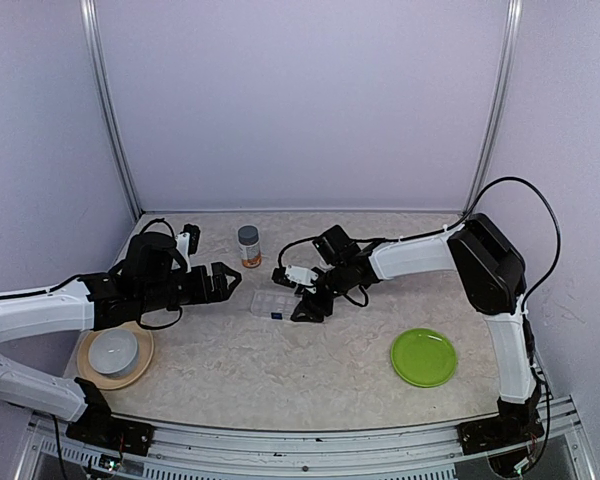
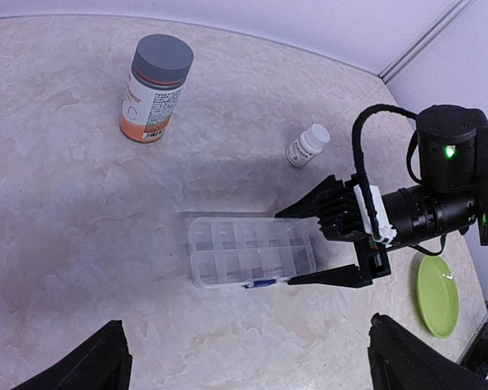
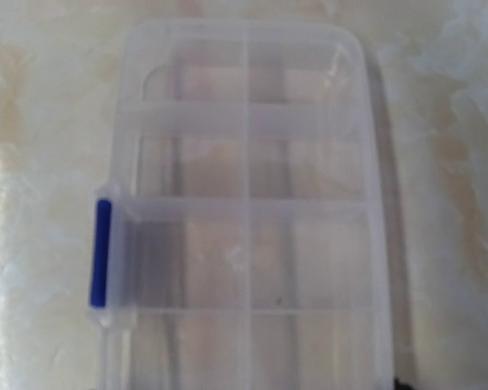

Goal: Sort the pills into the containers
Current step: Pick up the pill container from the center of the board.

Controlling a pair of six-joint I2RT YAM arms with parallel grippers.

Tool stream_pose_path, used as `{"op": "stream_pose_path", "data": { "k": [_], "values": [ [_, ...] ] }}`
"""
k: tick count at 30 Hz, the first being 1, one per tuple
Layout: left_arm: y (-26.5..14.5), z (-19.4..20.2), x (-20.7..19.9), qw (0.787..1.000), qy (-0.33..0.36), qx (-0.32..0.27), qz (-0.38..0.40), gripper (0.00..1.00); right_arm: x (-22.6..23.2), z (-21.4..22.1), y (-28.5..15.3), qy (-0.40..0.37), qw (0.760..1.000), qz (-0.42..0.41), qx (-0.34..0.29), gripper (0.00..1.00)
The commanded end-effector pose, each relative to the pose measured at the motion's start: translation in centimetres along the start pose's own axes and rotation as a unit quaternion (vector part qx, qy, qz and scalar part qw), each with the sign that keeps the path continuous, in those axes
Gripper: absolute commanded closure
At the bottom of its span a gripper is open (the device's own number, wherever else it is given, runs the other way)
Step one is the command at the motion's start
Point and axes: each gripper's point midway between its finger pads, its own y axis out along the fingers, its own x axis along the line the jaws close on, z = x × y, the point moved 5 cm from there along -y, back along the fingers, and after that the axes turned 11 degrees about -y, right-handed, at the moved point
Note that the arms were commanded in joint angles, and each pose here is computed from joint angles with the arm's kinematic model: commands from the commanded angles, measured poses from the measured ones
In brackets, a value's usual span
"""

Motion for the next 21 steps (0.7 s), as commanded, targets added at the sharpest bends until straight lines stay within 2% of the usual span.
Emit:
{"op": "stream_pose_path", "data": {
  "k": [1, 12, 21],
  "values": [
    [0.1, 0.1, -0.2, 1.0, 0.0, -0.002, 0.01, 0.01, 0.3, -1.3, -0.7, 0.004, 1.0, -0.001, -0.021, 0.41],
    [0.3, 0.6, 0.0, 1.0, -0.006, 0.002, 0.014, 0.01, -0.8, -3.5, -5.5, 0.043, 0.994, 0.089, -0.053, 0.42],
    [0.5, 1.4, -0.8, 0.997, -0.028, 0.015, 0.065, 0.01, 0.1, -4.2, -9.8, 0.116, 0.979, 0.156, -0.059, 0.43]
  ]
}}
